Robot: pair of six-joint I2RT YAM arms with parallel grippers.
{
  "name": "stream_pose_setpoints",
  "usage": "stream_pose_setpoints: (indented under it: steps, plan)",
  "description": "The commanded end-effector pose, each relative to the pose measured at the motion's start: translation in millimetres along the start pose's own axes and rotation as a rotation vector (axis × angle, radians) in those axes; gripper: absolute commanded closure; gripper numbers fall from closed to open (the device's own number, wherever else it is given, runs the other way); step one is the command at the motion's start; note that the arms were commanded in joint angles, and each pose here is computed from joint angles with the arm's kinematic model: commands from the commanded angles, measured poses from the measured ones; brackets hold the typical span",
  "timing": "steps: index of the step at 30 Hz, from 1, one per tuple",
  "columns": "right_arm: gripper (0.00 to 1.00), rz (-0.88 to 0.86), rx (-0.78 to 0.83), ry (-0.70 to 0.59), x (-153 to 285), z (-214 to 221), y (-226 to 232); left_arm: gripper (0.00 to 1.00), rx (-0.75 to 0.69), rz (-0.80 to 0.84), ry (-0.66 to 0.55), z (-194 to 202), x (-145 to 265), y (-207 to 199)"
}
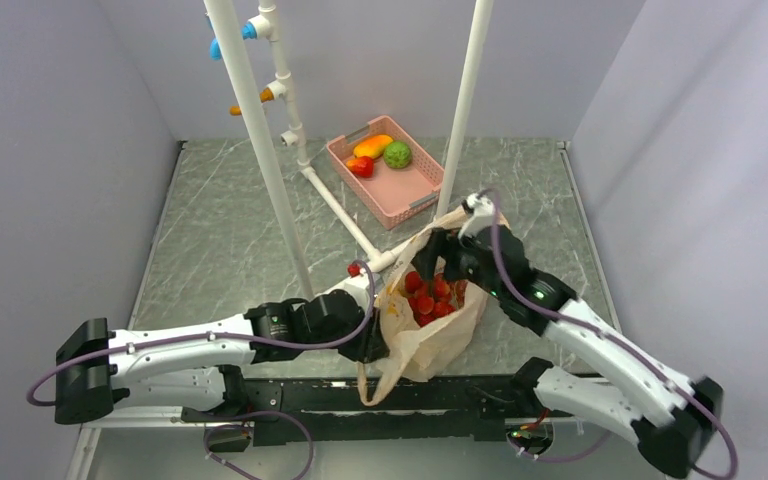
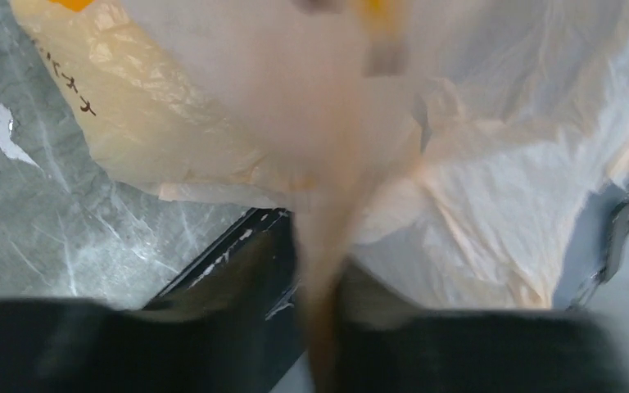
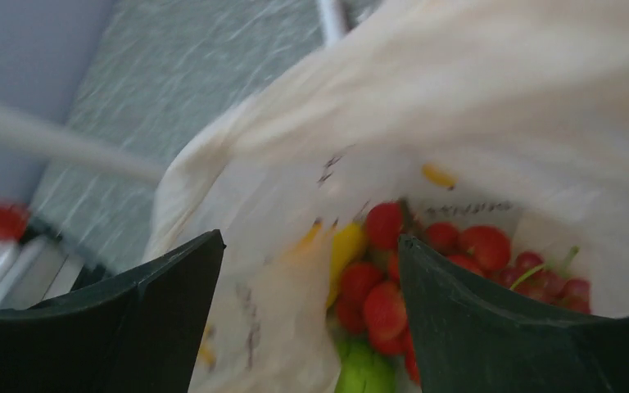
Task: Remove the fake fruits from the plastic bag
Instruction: Adjust the plastic bag at the center of the board, then take out the fake fruit from the plastic bag.
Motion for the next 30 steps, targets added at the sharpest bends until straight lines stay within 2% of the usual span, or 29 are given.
stream_pose_setpoints:
  steps: [1, 2, 5, 7, 9, 12, 16, 18, 19, 23, 27, 30]
  plan:
    - [0.18, -0.188, -0.012, 0.129, 62, 31, 16, 0.45, 0.005, 0.009, -0.115, -30, 14, -20]
    - [0.17, -0.178, -0.019, 0.147, 73, 36, 11, 0.35, 0.002, 0.012, -0.131, -34, 17, -22]
    - [0.13, -0.122, -0.077, 0.171, 95, 49, -1, 0.17, -0.031, 0.014, -0.186, -52, 27, -33]
    - [0.14, -0.141, -0.128, 0.208, 96, 61, 1, 0.10, -0.058, -0.020, -0.207, -63, 31, -37]
    - [0.18, -0.158, -0.175, 0.249, 90, 73, 3, 0.08, -0.086, -0.057, -0.222, -75, 31, -42]
    - [0.23, -0.057, -0.240, 0.278, 86, 89, -11, 0.15, -0.115, -0.182, -0.216, -85, 20, -35]
    - [0.29, 0.388, -0.392, 0.270, 116, 109, -72, 0.52, -0.104, -0.286, -0.197, -87, 15, -22]
    - [0.34, 0.425, -0.462, 0.215, 127, 115, -83, 0.70, -0.107, -0.253, -0.185, -84, 14, -24]
    - [0.34, 0.370, -0.470, 0.193, 125, 116, -79, 0.73, -0.104, -0.233, -0.180, -81, 13, -25]
    - [0.29, 0.024, -0.354, 0.106, 101, 90, -36, 0.72, -0.076, -0.178, -0.169, -74, 12, -27]
    - [0.28, 0.000, -0.133, 0.026, 82, 53, -28, 0.70, -0.035, -0.145, -0.176, -70, 13, -28]
    - [0.30, -0.018, -0.025, -0.054, 68, 22, -19, 0.58, -0.025, -0.094, -0.187, -72, 13, -36]
Point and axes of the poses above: each gripper's point midway between its finger pads, its own x axis back along the fingers, its own y axis along the line the jaws close on, z = x × y, the point moved 3 cm from there along x, back along the fingers, and after that the axes turned 5 degrees about x, right-handed, at the moved point
